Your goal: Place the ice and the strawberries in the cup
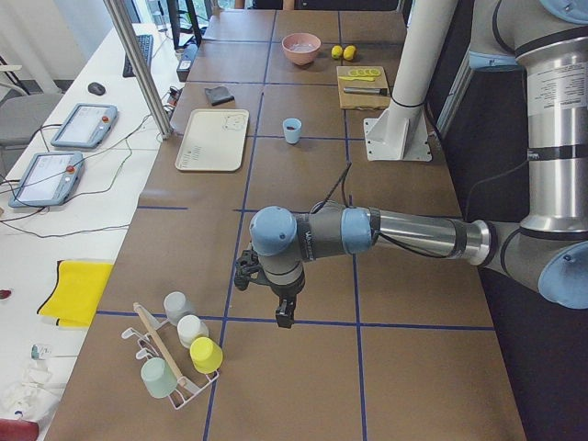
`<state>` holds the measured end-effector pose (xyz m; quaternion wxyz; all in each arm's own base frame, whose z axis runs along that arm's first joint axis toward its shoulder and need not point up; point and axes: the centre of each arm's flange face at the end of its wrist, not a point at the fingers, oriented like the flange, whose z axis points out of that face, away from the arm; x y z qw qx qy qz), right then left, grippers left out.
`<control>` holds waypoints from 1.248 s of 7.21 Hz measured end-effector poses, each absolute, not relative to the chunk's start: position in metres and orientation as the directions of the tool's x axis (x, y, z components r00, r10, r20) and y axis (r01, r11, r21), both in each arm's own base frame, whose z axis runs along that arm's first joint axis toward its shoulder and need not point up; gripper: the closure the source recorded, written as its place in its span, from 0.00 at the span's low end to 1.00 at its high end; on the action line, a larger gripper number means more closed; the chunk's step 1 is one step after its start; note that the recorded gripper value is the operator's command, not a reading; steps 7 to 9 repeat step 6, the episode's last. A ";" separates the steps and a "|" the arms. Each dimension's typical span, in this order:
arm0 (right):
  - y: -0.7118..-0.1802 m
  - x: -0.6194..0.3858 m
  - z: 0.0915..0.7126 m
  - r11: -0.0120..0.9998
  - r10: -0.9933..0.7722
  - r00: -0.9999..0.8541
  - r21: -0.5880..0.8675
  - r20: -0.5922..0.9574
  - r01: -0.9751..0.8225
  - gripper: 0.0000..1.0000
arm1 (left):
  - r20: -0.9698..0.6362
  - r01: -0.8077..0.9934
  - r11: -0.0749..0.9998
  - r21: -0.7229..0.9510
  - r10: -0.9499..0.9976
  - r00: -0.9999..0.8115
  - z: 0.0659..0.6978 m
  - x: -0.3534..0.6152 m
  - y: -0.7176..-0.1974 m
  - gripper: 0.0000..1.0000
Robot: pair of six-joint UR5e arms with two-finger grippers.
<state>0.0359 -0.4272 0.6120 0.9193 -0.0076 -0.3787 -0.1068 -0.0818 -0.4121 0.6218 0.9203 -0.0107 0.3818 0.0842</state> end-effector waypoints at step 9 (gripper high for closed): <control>-0.423 0.035 0.623 0.979 -0.172 0.687 0.042 0.706 0.202 0.01 | -0.700 -0.167 0.985 0.038 0.145 0.699 0.624 -0.082 -0.408 0.00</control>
